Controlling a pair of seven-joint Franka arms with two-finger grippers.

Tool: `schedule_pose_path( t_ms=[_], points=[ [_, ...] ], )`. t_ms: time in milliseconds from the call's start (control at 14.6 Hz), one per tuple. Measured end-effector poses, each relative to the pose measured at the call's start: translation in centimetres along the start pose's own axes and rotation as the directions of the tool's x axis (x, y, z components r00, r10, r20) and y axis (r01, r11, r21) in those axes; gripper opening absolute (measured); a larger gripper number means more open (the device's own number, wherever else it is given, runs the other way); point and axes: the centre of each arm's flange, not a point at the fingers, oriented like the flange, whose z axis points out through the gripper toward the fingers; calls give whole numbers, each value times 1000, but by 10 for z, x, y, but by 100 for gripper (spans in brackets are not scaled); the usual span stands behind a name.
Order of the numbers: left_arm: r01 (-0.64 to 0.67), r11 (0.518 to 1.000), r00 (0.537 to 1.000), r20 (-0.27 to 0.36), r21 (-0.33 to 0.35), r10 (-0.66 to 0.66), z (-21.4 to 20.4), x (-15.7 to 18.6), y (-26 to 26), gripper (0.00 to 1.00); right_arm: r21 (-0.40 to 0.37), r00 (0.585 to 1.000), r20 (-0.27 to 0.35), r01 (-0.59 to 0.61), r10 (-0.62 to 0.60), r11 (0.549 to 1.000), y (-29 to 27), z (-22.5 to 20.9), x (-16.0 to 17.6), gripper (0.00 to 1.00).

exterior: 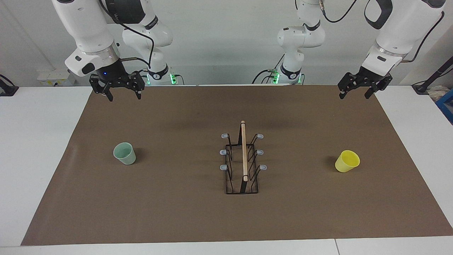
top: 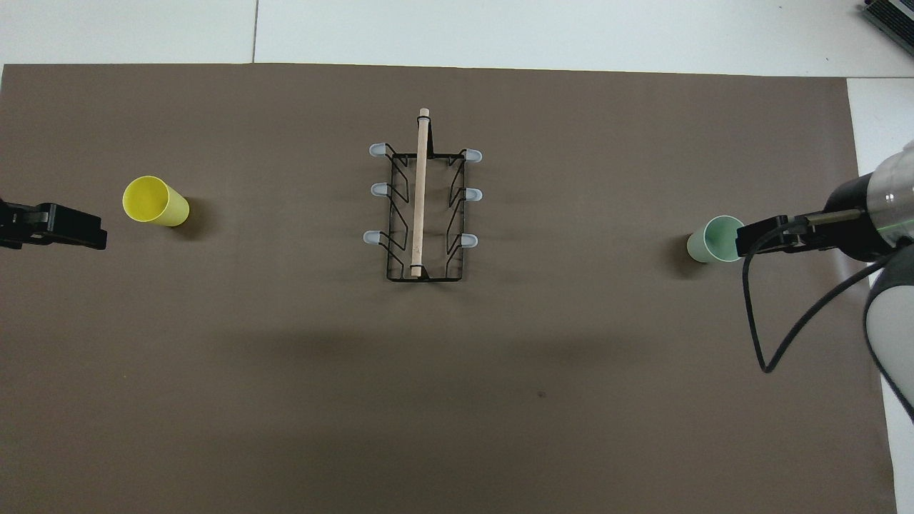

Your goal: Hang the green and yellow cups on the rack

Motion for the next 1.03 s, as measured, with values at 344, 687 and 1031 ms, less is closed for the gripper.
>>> schedule_pose_path(
  t_ms=[344,687,1031],
  points=[
    [-2,1000,1000,-1,0,2,0,0,1,100,0,1000,3,0,0,1000,0,-3,-1,100],
    [-12,1000,1000,-2,0,12,0,0,11,100,0,1000,1,0,0,1000,0,-4,-1,100],
    [41,999,999,7,-7,-41,5,0,0,100,0,1000,-1,0,0,1000,0,-5,-1,100]
  ],
)
